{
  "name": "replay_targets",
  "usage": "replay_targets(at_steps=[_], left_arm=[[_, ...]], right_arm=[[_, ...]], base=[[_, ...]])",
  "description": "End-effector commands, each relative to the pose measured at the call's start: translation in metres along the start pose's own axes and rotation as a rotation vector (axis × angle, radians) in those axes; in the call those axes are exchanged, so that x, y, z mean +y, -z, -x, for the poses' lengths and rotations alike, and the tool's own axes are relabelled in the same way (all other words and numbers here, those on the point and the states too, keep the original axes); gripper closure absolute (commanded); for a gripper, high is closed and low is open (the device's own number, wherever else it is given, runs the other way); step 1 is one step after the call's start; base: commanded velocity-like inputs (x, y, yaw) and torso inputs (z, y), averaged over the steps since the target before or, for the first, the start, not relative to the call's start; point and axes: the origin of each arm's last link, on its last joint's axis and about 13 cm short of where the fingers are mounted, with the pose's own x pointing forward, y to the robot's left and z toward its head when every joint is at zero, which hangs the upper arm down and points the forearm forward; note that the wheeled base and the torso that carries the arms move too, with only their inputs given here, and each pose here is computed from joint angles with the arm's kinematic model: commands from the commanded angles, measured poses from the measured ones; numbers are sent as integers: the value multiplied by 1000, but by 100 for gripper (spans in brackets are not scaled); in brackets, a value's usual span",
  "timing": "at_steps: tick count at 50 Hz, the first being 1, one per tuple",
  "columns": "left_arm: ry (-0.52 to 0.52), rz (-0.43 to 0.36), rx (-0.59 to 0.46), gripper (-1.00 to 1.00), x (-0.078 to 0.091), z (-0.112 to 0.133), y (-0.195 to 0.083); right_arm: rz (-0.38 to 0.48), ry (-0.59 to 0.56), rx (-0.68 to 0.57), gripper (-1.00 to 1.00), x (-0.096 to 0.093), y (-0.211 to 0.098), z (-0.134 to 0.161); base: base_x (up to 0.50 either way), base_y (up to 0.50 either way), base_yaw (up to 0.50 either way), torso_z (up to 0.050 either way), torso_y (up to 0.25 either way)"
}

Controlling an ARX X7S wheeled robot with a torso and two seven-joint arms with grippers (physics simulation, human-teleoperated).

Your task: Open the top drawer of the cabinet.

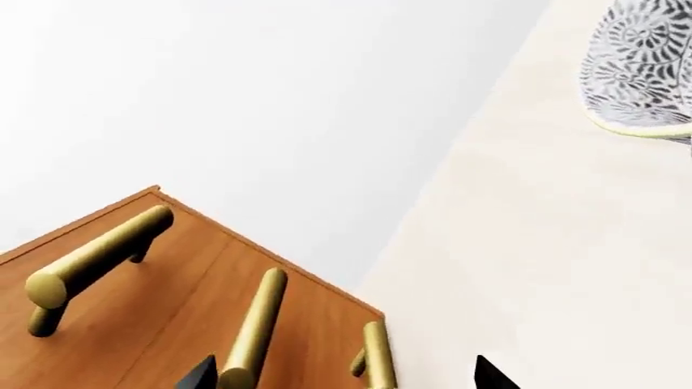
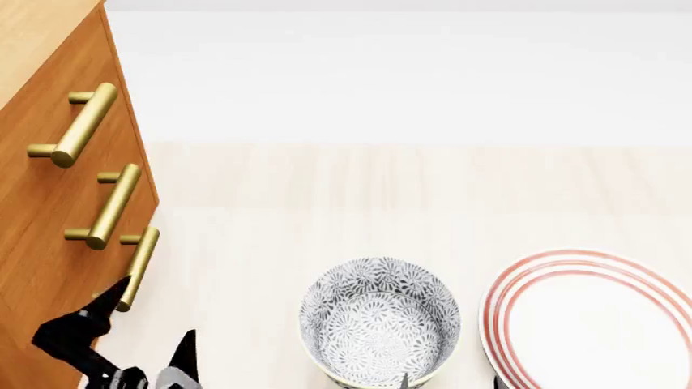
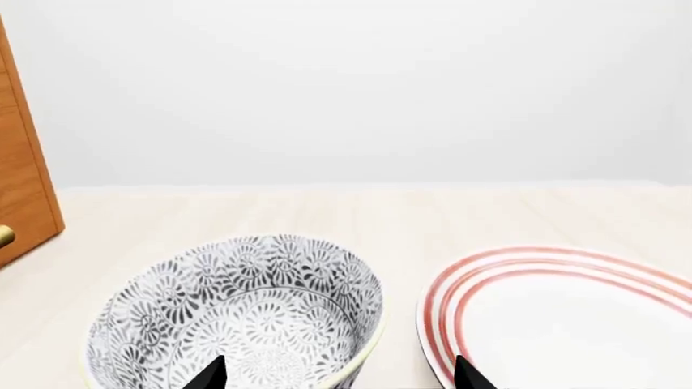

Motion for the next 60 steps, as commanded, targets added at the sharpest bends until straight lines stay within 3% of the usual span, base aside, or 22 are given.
replay_targets(at_steps=[1, 10, 21, 36, 60], left_arm=[[-1, -230, -18, -100, 11, -20, -5], [70, -294, 11, -100, 11, -24, -7], [82, -399, 12, -100, 22, -22, -11], [-9, -369, 21, -100, 57, -22, -21], [-110, -412, 22, -100, 107, -31, -34]], right_arm=[[-5, 1, 0, -100, 0, 0, 0], [-10, -1, 6, -100, 0, 1, -1], [-13, -1, 11, -100, 0, 2, 0], [-12, -3, 14, -100, 0, 1, 1], [-10, -1, 13, -100, 0, 1, 0]], base=[[0, 0, 0, 0, 0], [0, 0, 0, 0, 0], [0, 0, 0, 0, 0], [0, 0, 0, 0, 0], [0, 0, 0, 0, 0]])
